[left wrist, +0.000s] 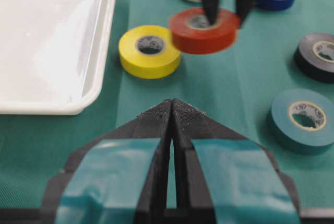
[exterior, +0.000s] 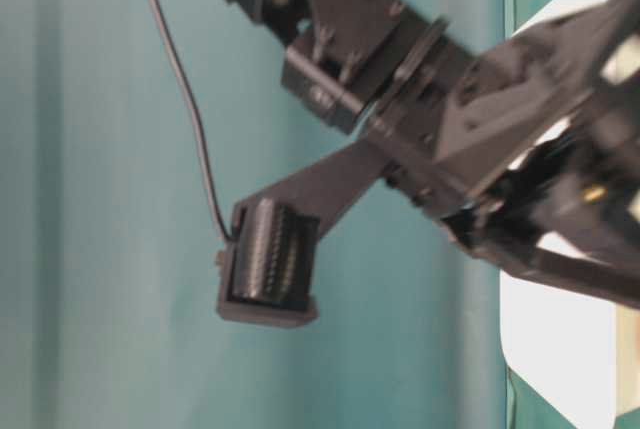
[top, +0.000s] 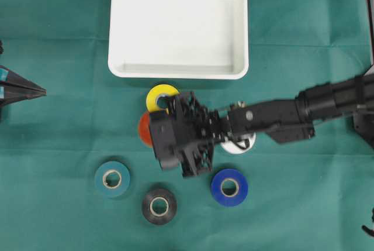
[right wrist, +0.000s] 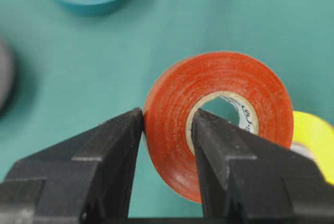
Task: Put the tape into the white case with the right arm.
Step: 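Lift the red tape roll and carry it into the white tray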
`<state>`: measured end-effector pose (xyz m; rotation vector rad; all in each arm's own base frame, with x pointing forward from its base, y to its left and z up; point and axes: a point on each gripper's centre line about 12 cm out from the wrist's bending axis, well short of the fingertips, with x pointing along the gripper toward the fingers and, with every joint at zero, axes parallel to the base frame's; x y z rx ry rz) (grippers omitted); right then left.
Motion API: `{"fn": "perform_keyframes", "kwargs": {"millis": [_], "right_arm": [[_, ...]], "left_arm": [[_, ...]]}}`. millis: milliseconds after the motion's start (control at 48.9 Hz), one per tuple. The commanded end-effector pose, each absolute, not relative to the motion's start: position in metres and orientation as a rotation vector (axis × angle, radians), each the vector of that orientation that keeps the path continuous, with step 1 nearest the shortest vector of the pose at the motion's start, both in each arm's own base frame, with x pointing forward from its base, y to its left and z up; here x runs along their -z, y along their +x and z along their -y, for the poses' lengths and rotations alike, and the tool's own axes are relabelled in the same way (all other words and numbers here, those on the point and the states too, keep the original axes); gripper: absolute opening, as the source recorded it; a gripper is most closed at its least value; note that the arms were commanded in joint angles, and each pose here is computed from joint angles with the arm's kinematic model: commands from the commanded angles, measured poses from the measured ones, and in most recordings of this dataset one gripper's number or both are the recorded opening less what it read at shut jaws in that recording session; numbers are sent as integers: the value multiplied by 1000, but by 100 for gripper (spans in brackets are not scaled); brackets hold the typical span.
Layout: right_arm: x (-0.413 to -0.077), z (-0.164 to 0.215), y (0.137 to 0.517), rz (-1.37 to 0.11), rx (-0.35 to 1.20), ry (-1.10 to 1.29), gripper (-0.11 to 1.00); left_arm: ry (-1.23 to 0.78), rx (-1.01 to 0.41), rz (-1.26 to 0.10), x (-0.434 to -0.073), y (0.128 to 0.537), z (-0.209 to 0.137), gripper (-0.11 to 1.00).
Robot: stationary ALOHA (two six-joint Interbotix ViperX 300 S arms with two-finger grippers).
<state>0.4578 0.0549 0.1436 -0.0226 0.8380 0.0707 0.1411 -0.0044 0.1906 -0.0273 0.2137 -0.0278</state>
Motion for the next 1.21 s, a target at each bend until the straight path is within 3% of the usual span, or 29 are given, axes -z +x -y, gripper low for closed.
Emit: {"fn": "perform_keyframes", "kwargs": {"millis": [0,593,920,1186], "right_arm": [[-177,-43,464,-761,-47,-7,3],[-187,64,458,-749,161,9,3],[-177,70,446,-787,173,7,3],[-172,74,415,-809,189,19,3]], "left_arm": [[-29,23,-206,-194,143,4,1],[-28,22,-211,-193,142,4,1],[-29,16,-212,-192,142,3,1],[-30,6,-209,-192,142,1,1]]}}
